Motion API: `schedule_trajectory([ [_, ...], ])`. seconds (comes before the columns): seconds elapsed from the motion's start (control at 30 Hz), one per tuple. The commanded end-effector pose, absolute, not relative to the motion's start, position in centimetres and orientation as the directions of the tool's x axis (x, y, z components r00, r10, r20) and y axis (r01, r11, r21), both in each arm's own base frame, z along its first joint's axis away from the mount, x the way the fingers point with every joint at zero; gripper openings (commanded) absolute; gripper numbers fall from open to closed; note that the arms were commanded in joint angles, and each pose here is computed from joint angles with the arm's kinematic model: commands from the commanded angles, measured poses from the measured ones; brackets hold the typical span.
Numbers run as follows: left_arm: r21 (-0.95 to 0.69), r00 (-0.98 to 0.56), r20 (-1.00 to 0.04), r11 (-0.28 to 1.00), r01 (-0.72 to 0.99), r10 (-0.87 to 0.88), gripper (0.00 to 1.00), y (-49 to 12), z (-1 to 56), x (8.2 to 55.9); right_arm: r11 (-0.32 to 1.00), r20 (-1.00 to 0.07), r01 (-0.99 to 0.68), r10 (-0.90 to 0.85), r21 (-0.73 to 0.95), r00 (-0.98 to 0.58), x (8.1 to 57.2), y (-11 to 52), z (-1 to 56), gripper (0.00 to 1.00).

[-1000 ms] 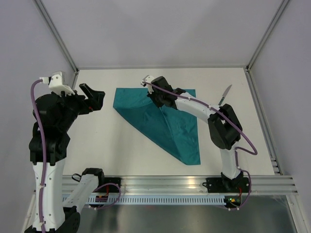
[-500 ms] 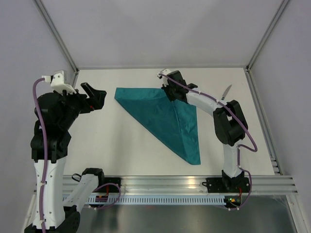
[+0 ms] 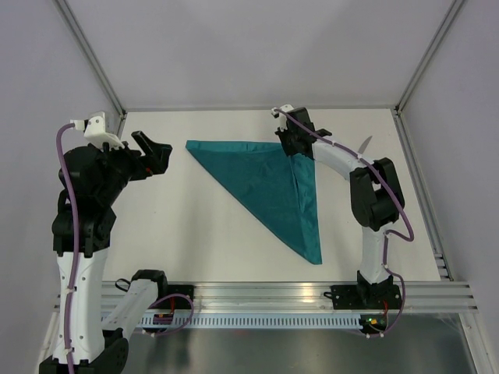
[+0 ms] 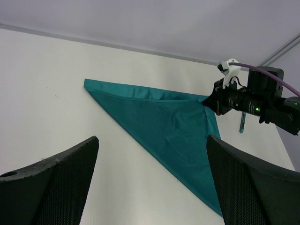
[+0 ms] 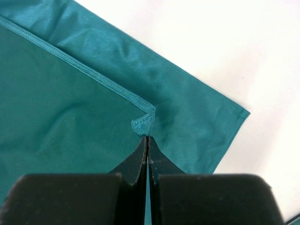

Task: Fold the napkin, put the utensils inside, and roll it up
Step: Fold the napkin

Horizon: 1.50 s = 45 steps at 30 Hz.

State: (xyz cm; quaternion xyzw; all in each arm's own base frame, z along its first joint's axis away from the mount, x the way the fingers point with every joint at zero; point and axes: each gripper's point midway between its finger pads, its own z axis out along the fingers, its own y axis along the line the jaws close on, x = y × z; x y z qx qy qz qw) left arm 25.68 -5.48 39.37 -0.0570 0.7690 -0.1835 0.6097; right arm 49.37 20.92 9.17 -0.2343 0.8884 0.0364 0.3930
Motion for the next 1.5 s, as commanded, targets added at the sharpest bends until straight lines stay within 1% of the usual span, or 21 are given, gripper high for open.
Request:
schedule_trajectory([
  [0.0, -0.39, -0.24, -0.906, 0.907, 0.161, -0.347, 1.0, -6.0, 40.0, 25.8, 0.911, -0.768, -0.402, -0.325, -0.096, -0.553, 50.5, 19.9, 11.8, 0.0],
  [0.57, -0.393, -0.252, -0.903, 0.907, 0.154, -0.348, 1.0, -6.0, 39.5, 26.1, 0.945, -0.783, -0.322, -0.242, -0.057, -0.572, 52.9, 15.9, 12.0, 0.0],
  [1.47, -0.393, -0.27, -0.899, 0.908, 0.148, -0.345, 1.0, -6.1, 38.7, 26.5, 0.962, -0.769, -0.27, -0.207, -0.047, -0.605, 54.3, 13.1, 10.2, 0.0],
])
